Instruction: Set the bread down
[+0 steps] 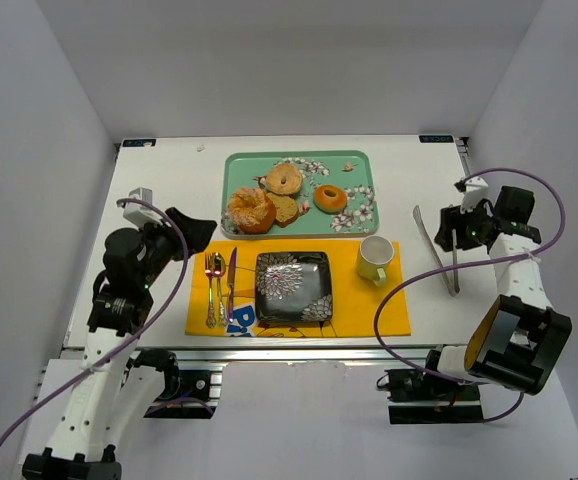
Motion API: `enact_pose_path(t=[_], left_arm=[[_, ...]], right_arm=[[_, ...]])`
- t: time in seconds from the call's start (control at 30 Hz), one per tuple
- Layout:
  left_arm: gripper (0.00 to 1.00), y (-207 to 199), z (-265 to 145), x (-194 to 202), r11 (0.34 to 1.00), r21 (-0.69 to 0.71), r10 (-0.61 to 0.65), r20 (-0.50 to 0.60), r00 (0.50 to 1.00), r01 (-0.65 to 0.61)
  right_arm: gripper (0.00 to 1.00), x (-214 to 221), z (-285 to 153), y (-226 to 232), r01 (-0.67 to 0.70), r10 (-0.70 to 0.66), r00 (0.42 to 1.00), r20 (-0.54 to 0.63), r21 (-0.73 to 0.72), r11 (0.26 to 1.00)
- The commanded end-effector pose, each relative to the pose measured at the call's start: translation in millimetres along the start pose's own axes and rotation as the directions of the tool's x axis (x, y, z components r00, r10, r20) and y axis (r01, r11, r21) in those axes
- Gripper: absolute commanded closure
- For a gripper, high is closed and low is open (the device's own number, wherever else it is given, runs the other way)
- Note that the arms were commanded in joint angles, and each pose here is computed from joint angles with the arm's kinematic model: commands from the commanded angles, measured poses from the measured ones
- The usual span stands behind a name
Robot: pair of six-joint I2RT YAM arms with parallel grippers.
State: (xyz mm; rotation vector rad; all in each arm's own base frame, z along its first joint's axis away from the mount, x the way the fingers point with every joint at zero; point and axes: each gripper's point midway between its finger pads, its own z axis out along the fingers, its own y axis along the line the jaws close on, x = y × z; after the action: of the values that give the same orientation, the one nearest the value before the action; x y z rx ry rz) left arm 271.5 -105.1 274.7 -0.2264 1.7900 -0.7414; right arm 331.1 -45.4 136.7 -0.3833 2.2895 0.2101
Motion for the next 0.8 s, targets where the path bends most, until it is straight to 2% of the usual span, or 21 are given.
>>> enact_pose_path(t=[0.0,0.03,0.3,0.5,0.67,0.77], left_arm=[[0.18,12.2,-11.6,17.0,0.998,-0.043,-0.046,-0.019,0.999,0.046],[0.16,12.7,-13.0,20.1,0.998,-0.039,-0.051,-0.022,0.998,0.05],[0.12,20.3,-19.4,37.2,0.998,-0.05,-0.045,-0.062,0.997,0.042],[0.12,20.8,-13.1,41.0,0.998,-0.038,-0.055,-0.072,0.996,0.052],[0.12,19.8,-6.5,39.7,0.998,-0.037,-0.056,-0.089,0.994,0.053],[0.12,19.5,-3.8,37.7,0.998,-0.039,-0.056,-0.09,0.994,0.053]], right_arm=[[0.17,19.1,1.8,-8.2,0.069,-0.067,0.996,-0.054,0.042,0.997],[0.11,24.9,3.2,-11.7,0.075,-0.071,0.995,-0.072,0.059,0.995],[0.11,68.5,19.4,-32.4,0.014,0.021,0.979,-0.203,0.17,0.985],[0.11,94.2,48.2,-37.4,0.031,0.007,0.965,-0.261,0.142,0.989],[0.11,89.2,68.2,-46.0,-0.015,0.05,0.968,-0.245,0.144,0.99],[0.14,89.7,77.1,-46.6,-0.015,0.048,0.969,-0.244,0.132,0.991]])
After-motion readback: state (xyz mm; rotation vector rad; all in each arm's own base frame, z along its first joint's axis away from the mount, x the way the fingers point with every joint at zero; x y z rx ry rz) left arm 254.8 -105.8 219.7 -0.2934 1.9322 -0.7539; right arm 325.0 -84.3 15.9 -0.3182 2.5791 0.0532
